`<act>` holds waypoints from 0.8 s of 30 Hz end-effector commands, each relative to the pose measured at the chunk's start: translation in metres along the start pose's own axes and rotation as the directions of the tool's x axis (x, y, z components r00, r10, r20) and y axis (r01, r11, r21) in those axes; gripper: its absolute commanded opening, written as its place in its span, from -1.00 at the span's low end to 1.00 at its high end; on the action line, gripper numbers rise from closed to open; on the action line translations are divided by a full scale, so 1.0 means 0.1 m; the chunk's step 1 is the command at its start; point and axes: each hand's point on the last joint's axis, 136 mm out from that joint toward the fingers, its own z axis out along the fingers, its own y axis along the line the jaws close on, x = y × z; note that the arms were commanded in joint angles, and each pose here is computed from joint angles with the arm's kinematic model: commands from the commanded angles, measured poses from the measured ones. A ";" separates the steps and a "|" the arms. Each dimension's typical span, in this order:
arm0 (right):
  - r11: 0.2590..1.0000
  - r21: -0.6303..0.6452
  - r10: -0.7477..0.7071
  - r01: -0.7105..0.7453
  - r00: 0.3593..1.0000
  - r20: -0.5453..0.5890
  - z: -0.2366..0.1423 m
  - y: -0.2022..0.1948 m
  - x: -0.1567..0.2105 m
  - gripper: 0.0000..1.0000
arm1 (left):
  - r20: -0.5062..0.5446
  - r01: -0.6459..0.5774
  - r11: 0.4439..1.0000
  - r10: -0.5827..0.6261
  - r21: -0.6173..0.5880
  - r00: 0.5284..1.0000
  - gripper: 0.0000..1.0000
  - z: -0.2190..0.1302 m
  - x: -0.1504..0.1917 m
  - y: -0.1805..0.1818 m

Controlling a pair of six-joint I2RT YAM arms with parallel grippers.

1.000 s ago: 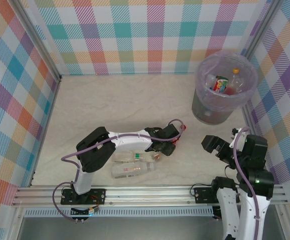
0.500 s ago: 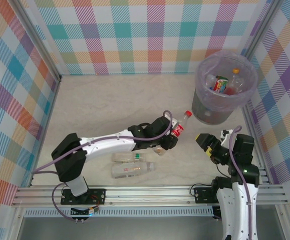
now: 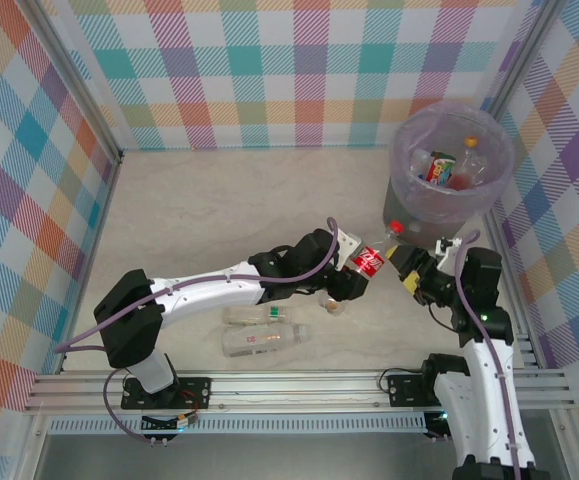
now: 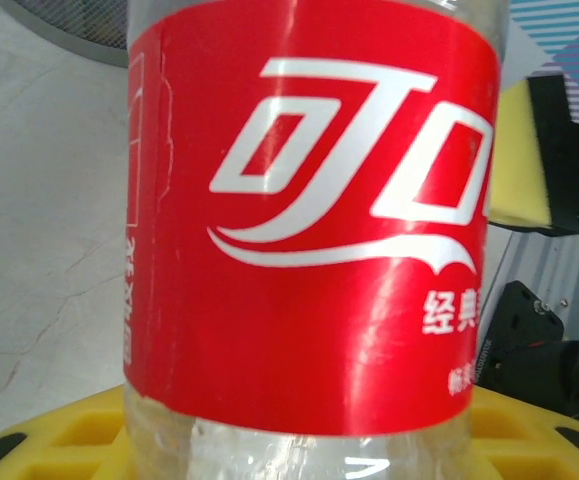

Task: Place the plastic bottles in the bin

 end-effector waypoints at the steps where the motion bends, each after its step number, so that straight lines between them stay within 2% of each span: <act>1: 0.994 -0.068 -0.083 0.082 0.997 -0.008 0.06 0.29 -0.10 0.92 | 0.021 -0.002 0.998 0.001 0.056 1.000 -0.04 -0.07 -0.08 -0.10; 6: 0.988 -0.052 -0.147 0.144 0.987 -0.066 0.27 0.36 0.01 0.88 | 0.033 -0.007 0.998 0.004 0.066 0.999 -0.04 -0.09 -0.09 -0.11; 12: 0.987 -0.023 -0.163 0.162 0.985 -0.054 0.32 0.31 0.00 0.40 | 0.031 -0.019 0.995 0.016 0.098 0.999 -0.05 -0.12 -0.07 -0.17; 15: 0.987 -0.033 -0.159 0.157 0.986 -0.059 0.34 0.31 -0.01 0.32 | 0.029 -0.029 0.993 0.026 0.115 0.999 -0.04 -0.13 -0.05 -0.20; 18: 0.986 -0.009 -0.167 0.166 0.985 -0.049 0.31 0.30 -0.02 0.30 | 0.030 -0.026 0.997 0.024 0.079 0.999 0.05 -0.12 -0.08 -0.14; 19: 0.985 -0.006 -0.174 0.174 0.984 -0.038 0.29 0.33 -0.04 0.28 | 0.028 -0.022 0.997 0.020 0.074 0.999 0.10 -0.12 -0.08 -0.14; 21: 0.980 -0.005 -0.199 0.199 0.980 -0.011 0.20 0.42 -0.07 0.24 | 0.031 -0.003 0.997 0.000 0.083 1.000 0.35 -0.11 -0.10 -0.15; 24: 0.965 0.039 -0.261 0.260 0.965 0.015 0.07 0.52 -0.13 0.18 | 0.016 0.031 0.985 -0.034 0.171 0.999 0.97 -0.20 -0.12 -0.25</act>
